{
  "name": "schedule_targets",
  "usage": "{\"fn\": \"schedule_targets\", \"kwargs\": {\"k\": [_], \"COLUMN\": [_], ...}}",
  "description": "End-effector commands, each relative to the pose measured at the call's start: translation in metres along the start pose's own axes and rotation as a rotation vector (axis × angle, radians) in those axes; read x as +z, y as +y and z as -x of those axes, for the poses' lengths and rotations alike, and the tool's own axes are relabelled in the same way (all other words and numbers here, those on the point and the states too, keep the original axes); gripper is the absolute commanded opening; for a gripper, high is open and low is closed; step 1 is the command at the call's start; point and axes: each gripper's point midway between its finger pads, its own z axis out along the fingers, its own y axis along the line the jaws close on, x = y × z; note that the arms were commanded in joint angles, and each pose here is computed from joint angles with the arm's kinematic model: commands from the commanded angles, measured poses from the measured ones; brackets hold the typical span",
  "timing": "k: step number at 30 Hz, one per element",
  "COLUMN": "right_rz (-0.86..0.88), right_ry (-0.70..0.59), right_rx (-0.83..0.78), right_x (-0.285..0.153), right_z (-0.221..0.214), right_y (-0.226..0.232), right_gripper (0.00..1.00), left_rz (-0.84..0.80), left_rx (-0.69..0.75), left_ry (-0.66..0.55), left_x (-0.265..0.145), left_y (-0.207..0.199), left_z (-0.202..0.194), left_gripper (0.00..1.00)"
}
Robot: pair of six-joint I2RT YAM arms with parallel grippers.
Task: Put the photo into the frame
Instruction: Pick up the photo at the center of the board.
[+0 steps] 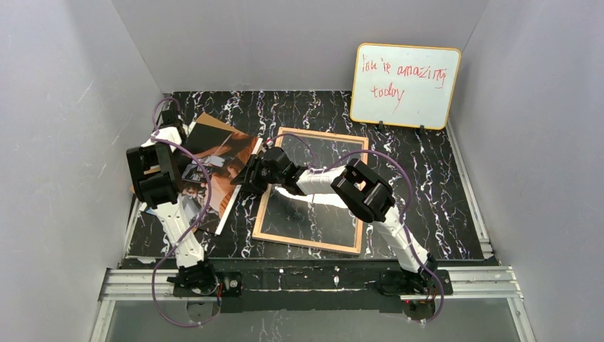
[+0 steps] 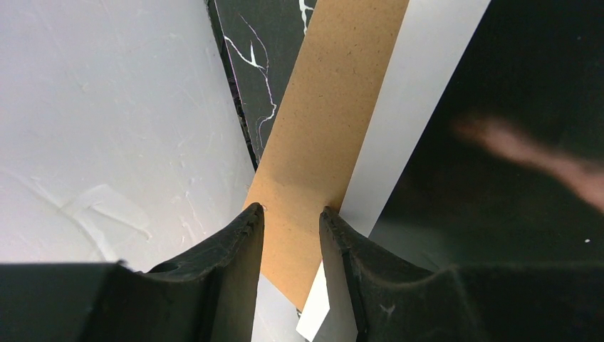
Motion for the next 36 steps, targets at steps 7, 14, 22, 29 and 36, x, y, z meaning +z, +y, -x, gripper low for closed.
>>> {"fn": "schedule_targets", "kwargs": {"k": [7, 14, 22, 29, 36], "right_rz": [0.199, 0.232, 0.267, 0.28, 0.209], "right_ry": [-0.006, -0.001, 0.006, 0.012, 0.015], "right_rx": [-0.044, -0.076, -0.079, -0.077, -0.079], "right_x": [-0.015, -0.014, -0.014, -0.008, 0.01], "right_z": [0.005, 0.006, 0.005, 0.002, -0.003], "right_y": [0.06, 0.069, 0.074, 0.072, 0.053], "right_gripper": [0.59, 0.59, 0.59, 0.59, 0.59], "left_rz": [-0.288, -0.291, -0.299, -0.308, -0.318], "left_rx": [0.112, 0.115, 0.117, 0.124, 0.127], "left_ry": [0.205, 0.207, 0.204, 0.208, 0.21], "left_x": [0.023, 0.024, 0.025, 0.026, 0.026], "left_y": [-0.077, -0.077, -0.077, -0.08, -0.082], "left_z": [-0.07, -0.071, -0.07, -0.072, -0.073], "left_gripper": [0.35, 0.35, 0.34, 0.33, 0.33]}}
